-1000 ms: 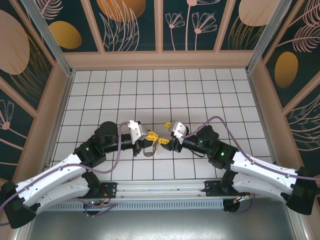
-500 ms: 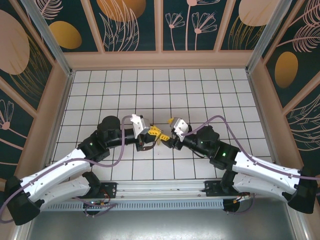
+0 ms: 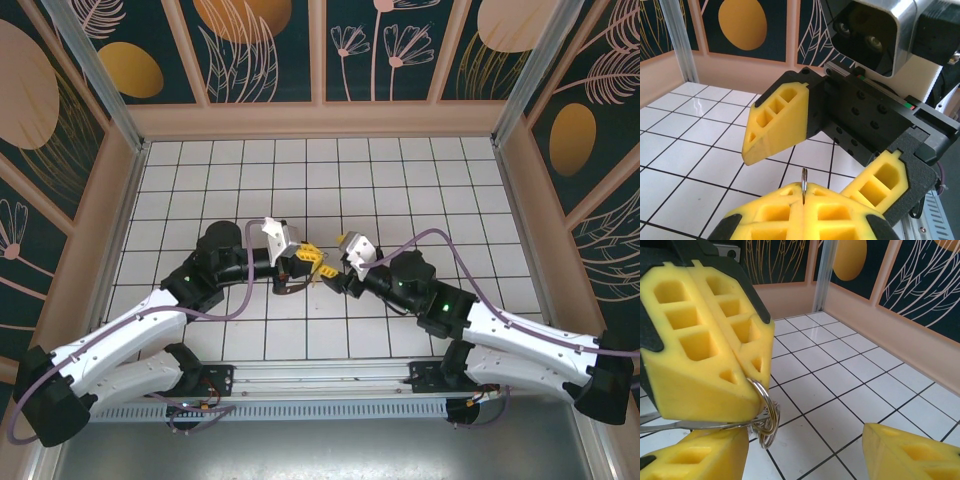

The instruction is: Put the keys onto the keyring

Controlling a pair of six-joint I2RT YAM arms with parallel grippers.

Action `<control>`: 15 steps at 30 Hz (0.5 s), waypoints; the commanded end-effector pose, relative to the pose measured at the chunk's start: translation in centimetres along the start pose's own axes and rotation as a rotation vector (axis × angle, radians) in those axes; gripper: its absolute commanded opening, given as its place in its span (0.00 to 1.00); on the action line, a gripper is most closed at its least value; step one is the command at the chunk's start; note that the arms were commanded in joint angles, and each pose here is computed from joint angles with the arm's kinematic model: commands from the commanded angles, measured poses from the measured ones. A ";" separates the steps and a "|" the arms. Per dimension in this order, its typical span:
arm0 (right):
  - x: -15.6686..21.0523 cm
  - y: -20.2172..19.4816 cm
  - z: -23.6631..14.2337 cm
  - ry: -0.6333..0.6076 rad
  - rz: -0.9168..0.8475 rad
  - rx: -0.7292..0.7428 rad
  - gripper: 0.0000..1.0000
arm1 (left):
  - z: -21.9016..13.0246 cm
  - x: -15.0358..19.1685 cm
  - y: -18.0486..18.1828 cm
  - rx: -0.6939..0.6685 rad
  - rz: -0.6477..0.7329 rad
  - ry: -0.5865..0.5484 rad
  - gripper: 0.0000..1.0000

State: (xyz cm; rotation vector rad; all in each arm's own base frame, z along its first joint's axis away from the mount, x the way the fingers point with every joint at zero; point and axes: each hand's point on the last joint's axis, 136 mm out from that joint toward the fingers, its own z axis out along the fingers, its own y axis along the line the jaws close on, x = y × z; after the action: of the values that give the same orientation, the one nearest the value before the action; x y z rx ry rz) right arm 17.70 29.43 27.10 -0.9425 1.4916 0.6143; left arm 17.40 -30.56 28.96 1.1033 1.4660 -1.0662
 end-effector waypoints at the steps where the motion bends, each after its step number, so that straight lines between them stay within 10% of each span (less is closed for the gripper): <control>1: -1.5 1.1 -0.5 -0.091 0.031 -0.050 0.62 | -0.2 -1.2 -0.6 0.029 0.031 -0.055 0.00; 15: -0.1 2.4 -1.1 -0.151 -0.007 -0.118 0.60 | -1.3 -2.7 -0.6 -0.008 0.037 -0.095 0.00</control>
State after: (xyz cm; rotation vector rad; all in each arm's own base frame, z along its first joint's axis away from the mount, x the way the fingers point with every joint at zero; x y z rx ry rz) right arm 16.31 29.71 25.28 -0.9776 1.4289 0.6935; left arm 17.07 -30.20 29.12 1.0990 1.4601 -1.0674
